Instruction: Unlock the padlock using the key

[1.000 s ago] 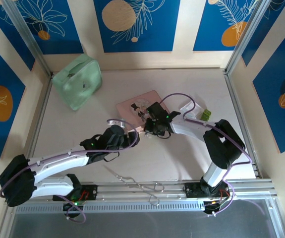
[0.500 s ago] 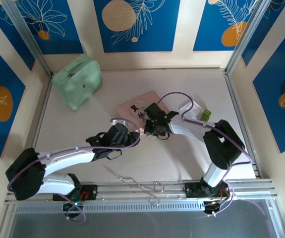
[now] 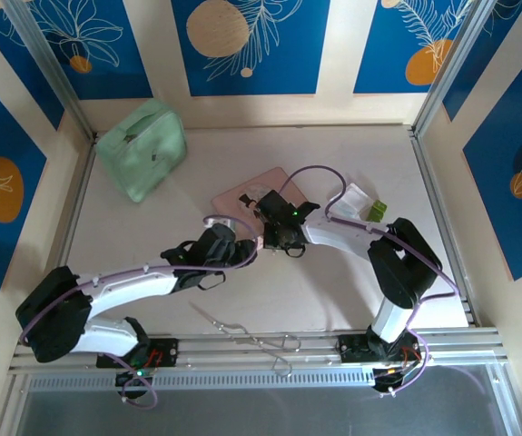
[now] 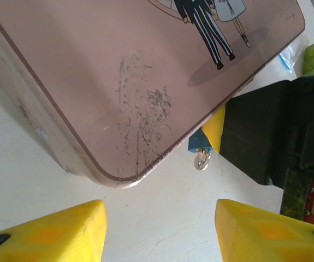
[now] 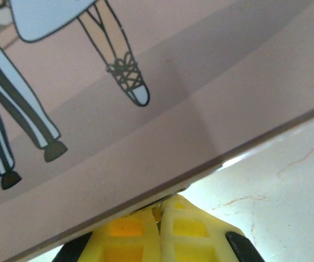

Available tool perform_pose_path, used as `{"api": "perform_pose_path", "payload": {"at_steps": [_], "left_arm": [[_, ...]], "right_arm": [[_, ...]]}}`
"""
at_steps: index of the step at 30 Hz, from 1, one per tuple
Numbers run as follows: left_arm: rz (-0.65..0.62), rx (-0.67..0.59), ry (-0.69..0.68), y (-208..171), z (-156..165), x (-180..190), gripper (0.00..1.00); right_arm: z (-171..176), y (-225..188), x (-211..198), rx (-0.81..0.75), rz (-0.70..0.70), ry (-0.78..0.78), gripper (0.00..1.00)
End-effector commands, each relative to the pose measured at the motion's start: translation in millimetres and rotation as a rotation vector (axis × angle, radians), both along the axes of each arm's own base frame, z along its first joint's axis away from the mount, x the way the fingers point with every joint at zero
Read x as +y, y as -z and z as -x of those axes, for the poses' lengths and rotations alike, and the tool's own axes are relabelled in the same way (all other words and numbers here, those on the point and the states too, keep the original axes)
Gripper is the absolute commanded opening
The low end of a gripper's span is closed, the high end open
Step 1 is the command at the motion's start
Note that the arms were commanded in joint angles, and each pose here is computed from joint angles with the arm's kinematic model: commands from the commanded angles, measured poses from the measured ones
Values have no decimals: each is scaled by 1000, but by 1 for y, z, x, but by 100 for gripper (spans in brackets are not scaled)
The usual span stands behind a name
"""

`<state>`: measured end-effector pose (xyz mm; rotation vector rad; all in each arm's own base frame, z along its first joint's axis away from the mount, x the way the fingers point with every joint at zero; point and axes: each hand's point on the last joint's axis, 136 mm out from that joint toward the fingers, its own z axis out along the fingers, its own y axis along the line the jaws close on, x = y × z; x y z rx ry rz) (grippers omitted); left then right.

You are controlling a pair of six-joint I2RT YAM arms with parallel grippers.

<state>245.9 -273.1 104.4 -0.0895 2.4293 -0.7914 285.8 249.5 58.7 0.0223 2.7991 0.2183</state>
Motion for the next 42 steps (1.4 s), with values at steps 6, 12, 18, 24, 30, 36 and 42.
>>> {"api": "perform_pose_path", "payload": {"at_steps": [6, 12, 18, 24, 30, 36, 42], "left_arm": [[23, 32, 6, 7, 3, -1, 52], [47, 66, 22, 15, 5, -9, 50], [55, 63, 21, 12, 2, -11, 50], [47, 76, 15, 18, 2, -9, 49], [42, 101, 7, 24, -1, -5, 48], [43, 119, 35, 26, -4, -12, 44], [-14, 131, 7, 30, -7, -3, 42]], "right_arm": [[-4, -9, -3, -19, 67, -41, 2], [-3, -9, 0, -24, 64, -53, 16], [-4, -18, -5, -46, 79, -57, 26], [-7, -37, -12, -97, 65, -52, 26], [-4, -44, -28, -139, 28, -21, 19], [3, -37, -45, -143, -76, 27, 18], [7, -33, -49, -132, -84, 32, 17]]}}
